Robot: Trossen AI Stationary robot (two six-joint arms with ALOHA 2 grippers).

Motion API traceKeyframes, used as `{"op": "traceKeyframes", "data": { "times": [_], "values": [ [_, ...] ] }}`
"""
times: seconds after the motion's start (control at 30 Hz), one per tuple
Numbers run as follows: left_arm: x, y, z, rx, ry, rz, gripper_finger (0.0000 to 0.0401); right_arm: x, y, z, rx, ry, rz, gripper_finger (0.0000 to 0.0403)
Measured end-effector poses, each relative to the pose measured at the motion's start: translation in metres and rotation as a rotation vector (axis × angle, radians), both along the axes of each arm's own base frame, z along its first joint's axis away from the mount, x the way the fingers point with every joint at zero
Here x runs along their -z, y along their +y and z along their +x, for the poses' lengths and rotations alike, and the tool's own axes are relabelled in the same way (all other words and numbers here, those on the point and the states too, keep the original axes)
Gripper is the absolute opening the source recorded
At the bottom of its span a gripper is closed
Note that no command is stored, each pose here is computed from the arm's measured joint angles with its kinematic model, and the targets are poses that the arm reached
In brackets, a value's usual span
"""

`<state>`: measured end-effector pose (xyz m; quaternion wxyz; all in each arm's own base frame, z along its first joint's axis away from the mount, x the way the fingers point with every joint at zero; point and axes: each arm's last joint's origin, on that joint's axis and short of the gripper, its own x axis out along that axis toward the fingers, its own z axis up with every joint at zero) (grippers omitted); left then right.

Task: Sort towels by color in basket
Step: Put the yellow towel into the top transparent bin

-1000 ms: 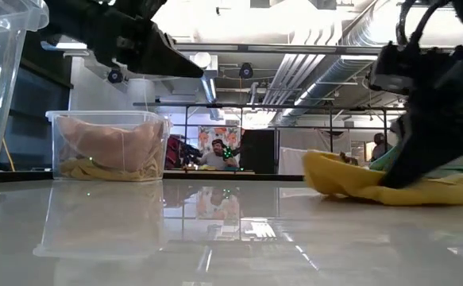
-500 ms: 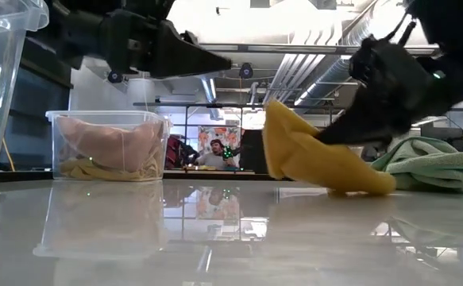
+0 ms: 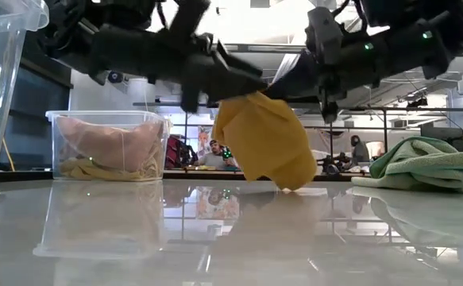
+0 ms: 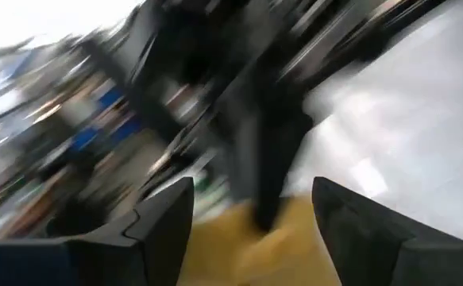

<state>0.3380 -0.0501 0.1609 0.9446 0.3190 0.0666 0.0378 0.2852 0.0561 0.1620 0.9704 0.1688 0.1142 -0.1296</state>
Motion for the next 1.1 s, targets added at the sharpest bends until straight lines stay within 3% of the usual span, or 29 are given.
{"op": "traceKeyframes", "data": {
  "times": [0.13,0.43,0.63,0.8,0.87,0.97,1.1],
  "values": [
    [0.005,0.001,0.005,-0.176,0.058,0.044,0.0248,-0.005,-0.001,0.005,-0.027,-0.004,-0.031,0.0021],
    [0.016,0.001,0.004,-0.178,0.154,-0.07,0.021,-0.008,0.001,0.006,-0.056,-0.026,-0.044,0.0021],
    [0.017,0.0,0.004,-0.146,0.162,-0.113,0.0127,-0.011,0.002,0.007,-0.093,-0.053,-0.073,0.0029],
    [0.018,-0.003,0.002,-0.123,0.197,-0.11,0.0023,-0.013,0.003,0.005,-0.135,-0.035,-0.106,0.0074],
    [0.016,-0.007,-0.001,-0.133,0.211,-0.104,0.0015,-0.019,0.003,0.002,-0.155,-0.031,-0.109,0.0089],
    [0.003,-0.012,-0.009,-0.223,0.223,-0.053,0.0028,-0.034,0.004,-0.008,-0.125,-0.023,-0.126,0.0099],
    [-0.03,-0.013,-0.03,-0.478,0.238,0.084,0.0023,-0.051,0.009,-0.025,-0.028,-0.001,-0.224,0.0101]
  ]
}}
